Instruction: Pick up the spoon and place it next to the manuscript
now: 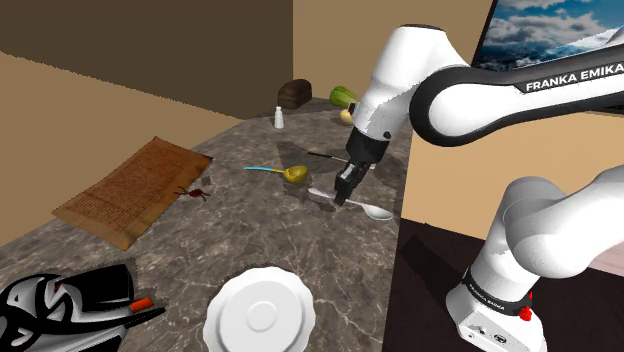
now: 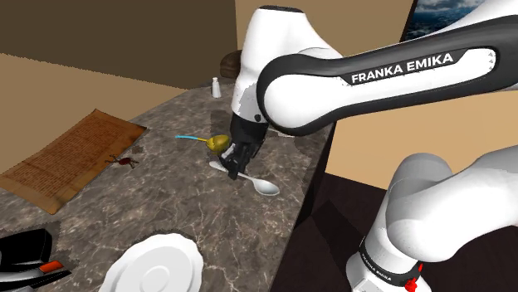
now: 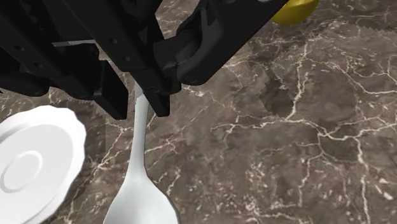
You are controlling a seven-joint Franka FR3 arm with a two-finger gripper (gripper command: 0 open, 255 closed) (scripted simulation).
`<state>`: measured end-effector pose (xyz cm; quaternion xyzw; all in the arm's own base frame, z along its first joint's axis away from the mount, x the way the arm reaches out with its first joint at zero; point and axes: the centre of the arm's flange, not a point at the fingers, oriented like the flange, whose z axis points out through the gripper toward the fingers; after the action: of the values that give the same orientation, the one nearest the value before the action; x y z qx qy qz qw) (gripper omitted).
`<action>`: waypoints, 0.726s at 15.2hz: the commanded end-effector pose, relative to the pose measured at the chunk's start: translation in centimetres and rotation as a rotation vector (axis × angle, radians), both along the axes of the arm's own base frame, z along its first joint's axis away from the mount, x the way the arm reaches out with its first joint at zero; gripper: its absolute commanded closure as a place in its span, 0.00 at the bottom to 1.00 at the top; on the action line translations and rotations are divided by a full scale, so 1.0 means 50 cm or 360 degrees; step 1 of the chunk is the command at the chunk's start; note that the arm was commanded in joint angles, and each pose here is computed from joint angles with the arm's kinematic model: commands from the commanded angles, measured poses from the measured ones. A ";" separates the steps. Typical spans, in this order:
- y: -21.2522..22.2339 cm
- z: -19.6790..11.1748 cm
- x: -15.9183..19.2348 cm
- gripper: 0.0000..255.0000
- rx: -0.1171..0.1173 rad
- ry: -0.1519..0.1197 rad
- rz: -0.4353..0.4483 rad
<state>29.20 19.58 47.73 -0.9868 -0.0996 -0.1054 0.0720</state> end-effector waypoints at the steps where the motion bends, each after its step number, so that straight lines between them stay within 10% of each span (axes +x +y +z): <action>1: -0.002 0.024 -0.001 1.00 0.0000 0.0001 0.0000; 11: 0.062 0.091 0.047 1.00 0.0000 0.0001 0.0000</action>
<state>30.72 21.65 52.09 -0.9869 -0.0996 -0.1054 0.0714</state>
